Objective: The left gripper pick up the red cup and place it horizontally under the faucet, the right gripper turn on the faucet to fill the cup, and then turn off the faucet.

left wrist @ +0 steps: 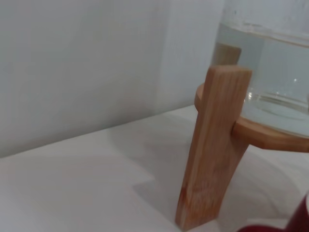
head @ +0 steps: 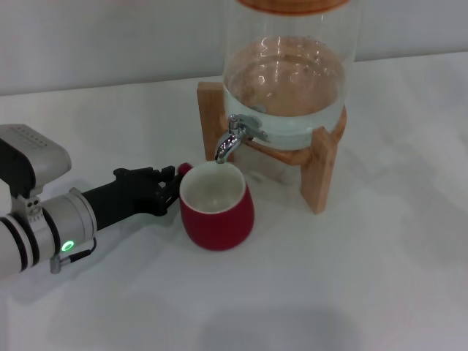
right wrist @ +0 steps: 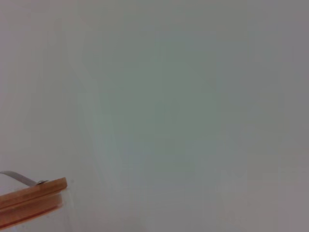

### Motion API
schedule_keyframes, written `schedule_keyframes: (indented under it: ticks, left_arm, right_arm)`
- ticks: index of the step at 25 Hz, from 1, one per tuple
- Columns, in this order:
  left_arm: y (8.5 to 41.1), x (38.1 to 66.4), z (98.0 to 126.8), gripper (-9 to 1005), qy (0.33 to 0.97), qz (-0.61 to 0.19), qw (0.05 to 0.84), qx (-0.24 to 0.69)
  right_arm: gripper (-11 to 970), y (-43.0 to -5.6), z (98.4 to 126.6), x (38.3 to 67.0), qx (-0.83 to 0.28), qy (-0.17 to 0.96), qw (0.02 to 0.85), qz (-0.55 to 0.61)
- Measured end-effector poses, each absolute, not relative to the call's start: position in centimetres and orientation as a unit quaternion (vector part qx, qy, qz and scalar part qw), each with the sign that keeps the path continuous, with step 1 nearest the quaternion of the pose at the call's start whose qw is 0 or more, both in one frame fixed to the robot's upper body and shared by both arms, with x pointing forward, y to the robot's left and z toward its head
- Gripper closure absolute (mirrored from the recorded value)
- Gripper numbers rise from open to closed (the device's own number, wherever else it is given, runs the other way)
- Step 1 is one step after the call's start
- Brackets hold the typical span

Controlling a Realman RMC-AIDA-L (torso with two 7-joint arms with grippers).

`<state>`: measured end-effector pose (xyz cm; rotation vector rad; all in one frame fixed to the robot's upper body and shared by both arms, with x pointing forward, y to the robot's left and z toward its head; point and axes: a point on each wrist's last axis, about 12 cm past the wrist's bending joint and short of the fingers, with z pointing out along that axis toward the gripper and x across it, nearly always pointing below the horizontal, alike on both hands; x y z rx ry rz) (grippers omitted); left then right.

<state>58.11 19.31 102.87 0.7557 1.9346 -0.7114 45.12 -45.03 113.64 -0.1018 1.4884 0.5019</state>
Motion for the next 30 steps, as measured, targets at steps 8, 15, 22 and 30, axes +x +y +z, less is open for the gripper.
schedule_keyframes:
  ticks: [8,15,22,30]
  left_arm:
    - [19.6,58.0,102.8,760,0.787,-0.29,0.455,0.298]
    - [19.7,57.8,102.6,757,0.789,-0.291,0.454,0.295]
    - [20.4,57.5,102.4,754,0.792,-0.296,0.457,0.276]
    - [21.7,56.4,102.7,750,0.78,-0.319,0.472,0.26]
  right_arm:
    - [240,-45.0,113.6,45.1,-0.045,0.669,0.706,0.226]
    - [240,-45.1,113.6,45.1,-0.044,0.669,0.707,0.226]
    - [240,-45.1,113.7,45.0,-0.042,0.667,0.709,0.226]
    - [240,-45.2,113.8,44.9,-0.041,0.664,0.711,0.226]
